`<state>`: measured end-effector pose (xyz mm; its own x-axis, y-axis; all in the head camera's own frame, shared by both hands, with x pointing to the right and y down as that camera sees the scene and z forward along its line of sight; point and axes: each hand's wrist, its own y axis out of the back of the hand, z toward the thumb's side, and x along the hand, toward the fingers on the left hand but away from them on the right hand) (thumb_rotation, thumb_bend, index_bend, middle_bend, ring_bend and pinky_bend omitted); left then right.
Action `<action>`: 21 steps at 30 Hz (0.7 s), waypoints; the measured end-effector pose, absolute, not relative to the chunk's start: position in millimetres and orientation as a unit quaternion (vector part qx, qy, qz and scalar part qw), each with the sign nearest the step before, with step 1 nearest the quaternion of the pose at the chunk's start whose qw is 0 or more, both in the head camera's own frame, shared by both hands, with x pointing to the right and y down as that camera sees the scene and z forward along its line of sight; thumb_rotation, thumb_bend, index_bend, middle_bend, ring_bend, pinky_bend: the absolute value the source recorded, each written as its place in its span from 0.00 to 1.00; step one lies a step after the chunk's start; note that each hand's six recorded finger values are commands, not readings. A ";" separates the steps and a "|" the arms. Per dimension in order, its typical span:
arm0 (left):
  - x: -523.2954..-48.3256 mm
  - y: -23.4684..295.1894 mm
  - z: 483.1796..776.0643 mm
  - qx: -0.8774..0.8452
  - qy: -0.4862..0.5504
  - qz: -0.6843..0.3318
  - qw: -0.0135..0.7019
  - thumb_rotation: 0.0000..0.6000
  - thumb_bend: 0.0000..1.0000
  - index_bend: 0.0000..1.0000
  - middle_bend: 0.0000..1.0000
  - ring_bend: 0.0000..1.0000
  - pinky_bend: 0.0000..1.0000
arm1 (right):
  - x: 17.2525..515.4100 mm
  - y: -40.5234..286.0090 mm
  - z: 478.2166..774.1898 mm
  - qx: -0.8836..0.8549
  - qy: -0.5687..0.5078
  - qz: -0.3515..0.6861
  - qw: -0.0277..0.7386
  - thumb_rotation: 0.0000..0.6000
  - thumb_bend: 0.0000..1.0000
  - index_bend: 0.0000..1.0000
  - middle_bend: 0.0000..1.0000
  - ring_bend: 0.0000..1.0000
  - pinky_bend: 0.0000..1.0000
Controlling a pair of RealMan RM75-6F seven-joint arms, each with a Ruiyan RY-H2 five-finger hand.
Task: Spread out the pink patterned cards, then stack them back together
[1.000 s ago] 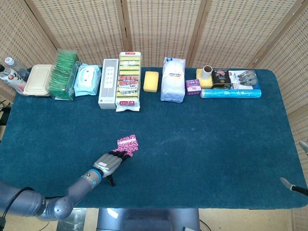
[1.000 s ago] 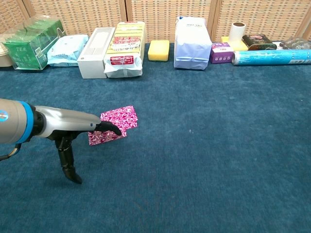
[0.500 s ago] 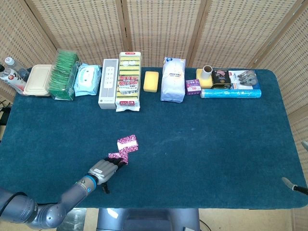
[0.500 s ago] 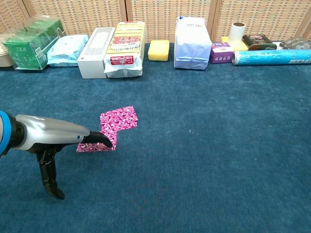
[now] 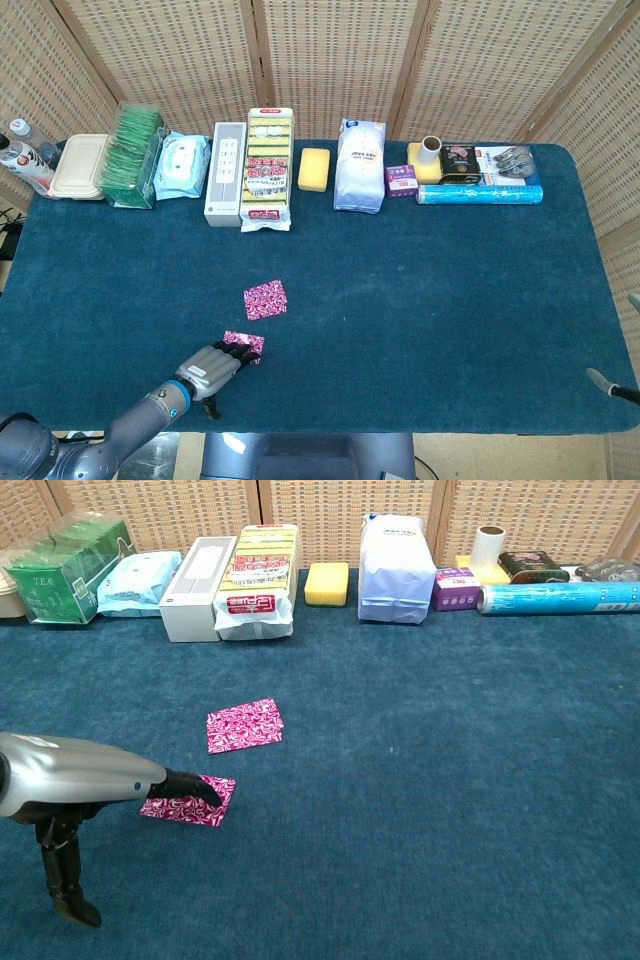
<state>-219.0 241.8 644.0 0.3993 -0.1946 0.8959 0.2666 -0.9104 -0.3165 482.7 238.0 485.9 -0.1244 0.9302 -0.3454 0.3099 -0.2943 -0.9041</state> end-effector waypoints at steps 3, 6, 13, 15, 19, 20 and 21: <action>-218.2 234.2 636.8 -0.816 -0.003 -0.535 0.217 1.00 0.06 0.00 0.00 0.00 0.07 | 482.0 237.9 486.1 -0.597 -0.519 0.540 0.288 1.00 0.00 0.08 0.00 0.00 0.00; -215.4 223.8 632.0 -0.823 0.022 -0.521 0.224 1.00 0.06 0.00 0.00 0.00 0.07 | 480.9 237.9 486.7 -0.597 -0.517 0.541 0.288 1.00 0.00 0.08 0.00 0.00 0.00; -208.4 202.7 641.2 -0.826 0.056 -0.513 0.226 1.00 0.06 0.00 0.00 0.00 0.07 | 480.0 238.3 487.5 -0.598 -0.515 0.542 0.289 1.00 0.00 0.08 0.00 0.00 0.00; -204.4 199.6 645.5 -0.827 0.061 -0.513 0.221 1.00 0.06 0.00 0.00 0.00 0.07 | 480.5 238.1 487.7 -0.597 -0.516 0.542 0.289 1.00 0.00 0.08 0.00 0.00 0.00; -193.4 192.6 656.1 -0.827 0.069 -0.518 0.208 1.00 0.07 0.00 0.00 0.00 0.07 | 482.5 237.3 488.1 -0.596 -0.517 0.543 0.286 1.00 0.00 0.08 0.00 0.00 0.00; -190.3 189.7 660.8 -0.826 0.071 -0.521 0.204 1.00 0.07 0.00 0.00 0.00 0.07 | 482.8 237.1 488.3 -0.597 -0.517 0.543 0.286 1.00 0.00 0.08 0.00 0.00 0.00; -188.1 187.7 664.1 -0.824 0.073 -0.524 0.202 1.00 0.07 0.00 0.00 0.00 0.07 | 482.9 236.7 488.4 -0.597 -0.517 0.542 0.285 1.00 0.00 0.08 0.00 0.00 0.00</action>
